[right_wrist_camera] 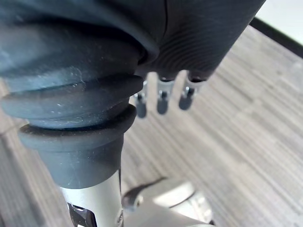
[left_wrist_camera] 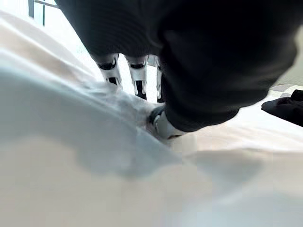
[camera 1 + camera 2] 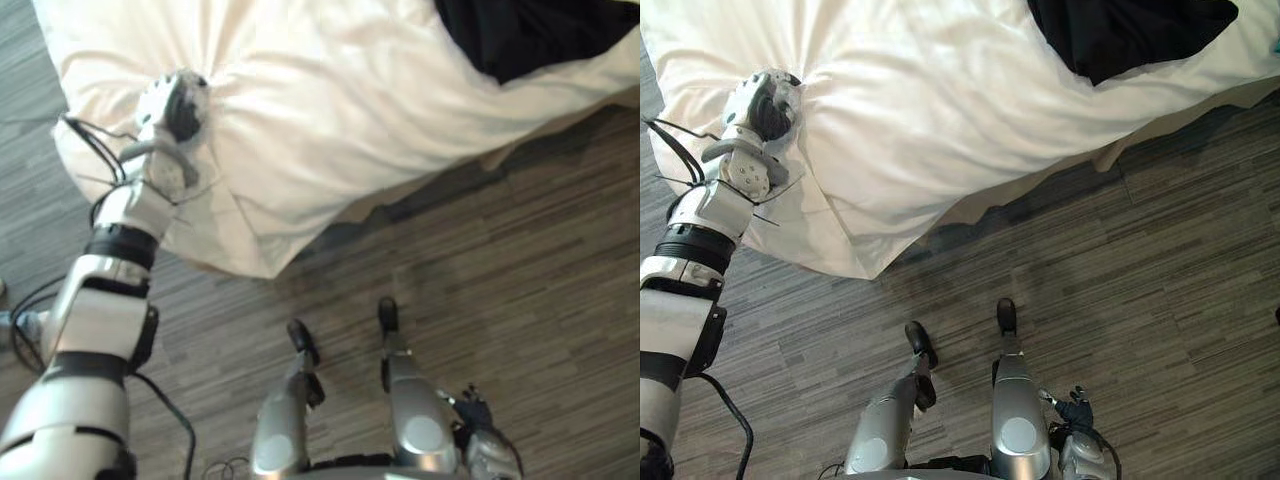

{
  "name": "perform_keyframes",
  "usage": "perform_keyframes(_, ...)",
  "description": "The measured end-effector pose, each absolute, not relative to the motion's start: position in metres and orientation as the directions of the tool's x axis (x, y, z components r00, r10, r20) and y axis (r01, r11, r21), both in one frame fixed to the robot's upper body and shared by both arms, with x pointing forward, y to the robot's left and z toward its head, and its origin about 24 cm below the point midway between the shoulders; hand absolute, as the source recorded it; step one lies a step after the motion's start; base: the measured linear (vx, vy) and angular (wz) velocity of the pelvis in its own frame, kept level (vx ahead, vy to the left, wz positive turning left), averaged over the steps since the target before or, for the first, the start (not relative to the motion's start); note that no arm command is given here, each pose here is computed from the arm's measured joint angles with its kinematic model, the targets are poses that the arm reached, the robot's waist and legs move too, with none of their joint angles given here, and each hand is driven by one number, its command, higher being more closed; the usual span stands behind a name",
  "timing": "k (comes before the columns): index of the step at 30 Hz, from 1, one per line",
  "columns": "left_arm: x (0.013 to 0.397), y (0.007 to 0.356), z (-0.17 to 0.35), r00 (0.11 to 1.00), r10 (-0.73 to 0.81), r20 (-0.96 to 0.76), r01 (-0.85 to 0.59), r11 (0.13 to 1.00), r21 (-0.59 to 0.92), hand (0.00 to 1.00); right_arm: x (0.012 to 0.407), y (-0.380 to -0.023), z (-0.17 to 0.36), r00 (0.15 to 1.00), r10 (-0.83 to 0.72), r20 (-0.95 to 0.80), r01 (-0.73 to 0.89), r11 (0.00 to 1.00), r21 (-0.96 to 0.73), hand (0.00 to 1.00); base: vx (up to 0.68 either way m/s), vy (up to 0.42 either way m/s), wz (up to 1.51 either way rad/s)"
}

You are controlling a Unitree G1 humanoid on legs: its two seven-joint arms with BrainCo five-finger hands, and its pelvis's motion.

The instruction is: Tidy the bed and pick cloth on bed and put in laundry

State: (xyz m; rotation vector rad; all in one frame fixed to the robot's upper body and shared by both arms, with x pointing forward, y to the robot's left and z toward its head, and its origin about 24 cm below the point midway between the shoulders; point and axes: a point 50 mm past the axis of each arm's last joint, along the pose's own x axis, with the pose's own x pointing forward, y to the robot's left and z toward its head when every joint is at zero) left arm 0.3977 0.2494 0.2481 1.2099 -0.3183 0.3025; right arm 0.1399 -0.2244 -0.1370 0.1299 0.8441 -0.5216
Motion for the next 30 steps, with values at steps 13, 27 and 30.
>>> perform_keyframes(13, 0.378, 0.274, 0.186, 0.954, 0.091, 0.286, -0.3, 0.335, 0.893, 1.0, 0.14, -0.23, -0.136, 0.552, -0.387, -0.739, 0.434, 0.89, -0.142, 0.0, -0.06, 0.001, -0.02)
perform_keyframes(27, 0.234, 0.336, -0.021, 0.868, 0.346, -0.357, 0.122, 0.548, 0.828, 1.0, 0.102, -0.245, -0.145, 0.457, -0.421, -0.784, 0.413, 0.881, -0.232, 0.0, 0.01, 0.001, 0.15)
perform_keyframes(30, 0.182, 0.358, -0.051, 0.748, 0.465, -0.474, 0.132, 0.595, 0.793, 0.0, 0.098, -0.244, -0.147, 0.446, -0.414, -0.794, 0.391, 0.888, -0.244, 0.0, 0.0, 0.005, 0.07)
